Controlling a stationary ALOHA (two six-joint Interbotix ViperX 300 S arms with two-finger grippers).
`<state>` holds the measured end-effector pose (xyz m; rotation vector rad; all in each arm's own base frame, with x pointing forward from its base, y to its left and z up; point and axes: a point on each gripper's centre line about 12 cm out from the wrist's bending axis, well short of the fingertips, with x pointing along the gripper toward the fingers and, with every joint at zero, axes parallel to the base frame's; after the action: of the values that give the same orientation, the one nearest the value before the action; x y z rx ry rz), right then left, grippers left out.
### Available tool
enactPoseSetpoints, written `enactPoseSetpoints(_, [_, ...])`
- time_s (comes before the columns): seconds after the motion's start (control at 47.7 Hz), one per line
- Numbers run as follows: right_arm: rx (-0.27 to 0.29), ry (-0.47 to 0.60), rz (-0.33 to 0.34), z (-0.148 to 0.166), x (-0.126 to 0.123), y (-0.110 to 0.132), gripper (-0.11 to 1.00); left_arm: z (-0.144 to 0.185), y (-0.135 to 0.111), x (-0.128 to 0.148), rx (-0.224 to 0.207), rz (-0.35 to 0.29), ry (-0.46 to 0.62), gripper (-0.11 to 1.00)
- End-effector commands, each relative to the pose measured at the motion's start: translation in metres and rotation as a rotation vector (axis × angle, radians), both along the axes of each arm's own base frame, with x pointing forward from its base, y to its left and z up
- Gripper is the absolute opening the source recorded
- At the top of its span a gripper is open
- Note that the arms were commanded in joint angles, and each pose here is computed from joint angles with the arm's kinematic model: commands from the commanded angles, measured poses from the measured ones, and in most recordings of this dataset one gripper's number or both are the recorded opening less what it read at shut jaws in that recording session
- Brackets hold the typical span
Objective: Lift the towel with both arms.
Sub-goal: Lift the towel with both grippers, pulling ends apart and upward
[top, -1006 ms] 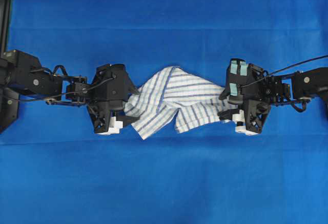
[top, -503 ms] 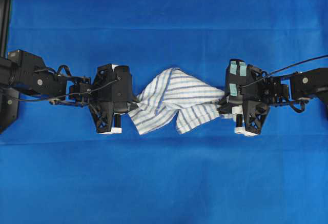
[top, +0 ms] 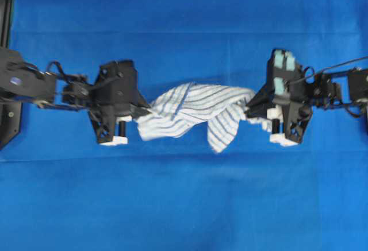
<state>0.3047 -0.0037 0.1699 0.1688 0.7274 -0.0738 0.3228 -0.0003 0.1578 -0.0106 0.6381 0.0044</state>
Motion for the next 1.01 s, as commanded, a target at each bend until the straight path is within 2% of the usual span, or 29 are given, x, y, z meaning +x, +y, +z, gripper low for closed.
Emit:
enactPoseSetpoints(0.0, [-0.014,-0.063,-0.011,0.032,0.002,-0.006,0.09,0.036,0.002,-0.004,0.000,0.006,-0.080,0.03])
enactPoseSetpoints(0.168, [-0.046,-0.121,-0.050,0.076,0.002,-0.023,0.09,0.082,0.008,-0.022,0.002,0.024,-0.186,0.03])
enactPoseSetpoints(0.314, [-0.097,-0.166,-0.067,0.113,-0.001,-0.034,0.09,0.119,0.013,-0.034,0.006,0.044,-0.282,0.03])
enactPoseSetpoints(0.482, [-0.153,-0.229,-0.073,0.157,-0.004,-0.039,0.09,0.164,0.017,-0.043,0.013,0.056,-0.391,0.03])
enactPoseSetpoints(0.67, [-0.192,-0.272,-0.080,0.193,-0.010,-0.041,0.09,0.208,0.016,-0.052,0.037,0.044,-0.449,0.03])
enactPoseSetpoints(0.817, [-0.204,-0.289,-0.085,0.212,-0.013,-0.042,0.09,0.221,0.016,-0.052,0.051,0.038,-0.457,0.03])
enactPoseSetpoints(0.985, [-0.213,-0.294,-0.081,0.216,-0.012,-0.042,0.09,0.223,0.016,-0.050,0.051,0.038,-0.462,0.03])
